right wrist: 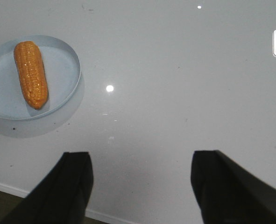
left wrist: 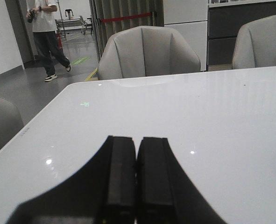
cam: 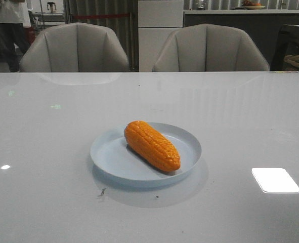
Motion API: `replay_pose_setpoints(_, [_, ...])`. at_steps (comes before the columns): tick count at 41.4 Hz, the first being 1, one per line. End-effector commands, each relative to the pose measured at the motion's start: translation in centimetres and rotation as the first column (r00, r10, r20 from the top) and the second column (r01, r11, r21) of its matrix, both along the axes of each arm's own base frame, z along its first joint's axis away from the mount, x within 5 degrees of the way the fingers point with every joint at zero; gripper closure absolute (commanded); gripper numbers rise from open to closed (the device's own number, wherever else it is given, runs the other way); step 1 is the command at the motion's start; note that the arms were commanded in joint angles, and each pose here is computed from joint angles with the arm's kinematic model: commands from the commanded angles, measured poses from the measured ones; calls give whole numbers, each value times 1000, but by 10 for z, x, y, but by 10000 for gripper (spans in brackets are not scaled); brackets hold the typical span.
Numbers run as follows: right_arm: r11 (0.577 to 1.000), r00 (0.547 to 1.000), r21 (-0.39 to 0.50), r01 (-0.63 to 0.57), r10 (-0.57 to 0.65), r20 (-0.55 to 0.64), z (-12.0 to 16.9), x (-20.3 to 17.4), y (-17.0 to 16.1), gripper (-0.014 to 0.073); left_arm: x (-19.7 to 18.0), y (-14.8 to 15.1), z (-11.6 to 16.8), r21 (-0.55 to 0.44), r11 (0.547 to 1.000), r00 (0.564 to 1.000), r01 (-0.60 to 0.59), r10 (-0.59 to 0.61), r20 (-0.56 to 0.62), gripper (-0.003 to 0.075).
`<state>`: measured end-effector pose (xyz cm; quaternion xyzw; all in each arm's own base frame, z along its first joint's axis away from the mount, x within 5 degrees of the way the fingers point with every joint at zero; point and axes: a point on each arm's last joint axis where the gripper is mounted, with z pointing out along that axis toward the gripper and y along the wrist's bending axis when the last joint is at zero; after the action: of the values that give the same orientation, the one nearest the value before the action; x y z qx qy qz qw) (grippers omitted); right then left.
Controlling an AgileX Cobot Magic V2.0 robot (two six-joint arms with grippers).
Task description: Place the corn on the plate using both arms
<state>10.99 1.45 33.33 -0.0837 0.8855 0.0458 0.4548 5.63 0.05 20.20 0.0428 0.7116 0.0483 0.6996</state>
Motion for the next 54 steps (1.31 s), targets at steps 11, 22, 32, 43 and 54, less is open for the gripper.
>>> replay_pose_setpoints(11, [1000, 992, 12, 10, -12, 122, 16, 4, 0, 43, 0, 0, -5, -12, 1000, 998, 2, -2, 55, 624])
replay_pose_setpoints(22, [999, 968, 30, 31, -38, 248, 17, -5, -2, 200, 0, 0, -5, -12, 1000, 998, 2, -2, 55, 624])
replay_pose_setpoints(32, [992, 874, 109, 59, -104, 475, -1, -33, -4, 540, 0, 0, -5, -12, 1000, 998, 2, -2, 55, 624])
replay_pose_setpoints(43, [981, 582, 176, 87, -193, 790, -29, -78, -13, 539, 0, 0, -5, -12, 1000, 998, 2, -2, 55, 624])
replay_pose_setpoints(54, [970, 577, 206, 129, -243, 780, -86, -64, -18, 539, 0, 0, -5, -12, 1000, 998, 2, -2, 55, 624])
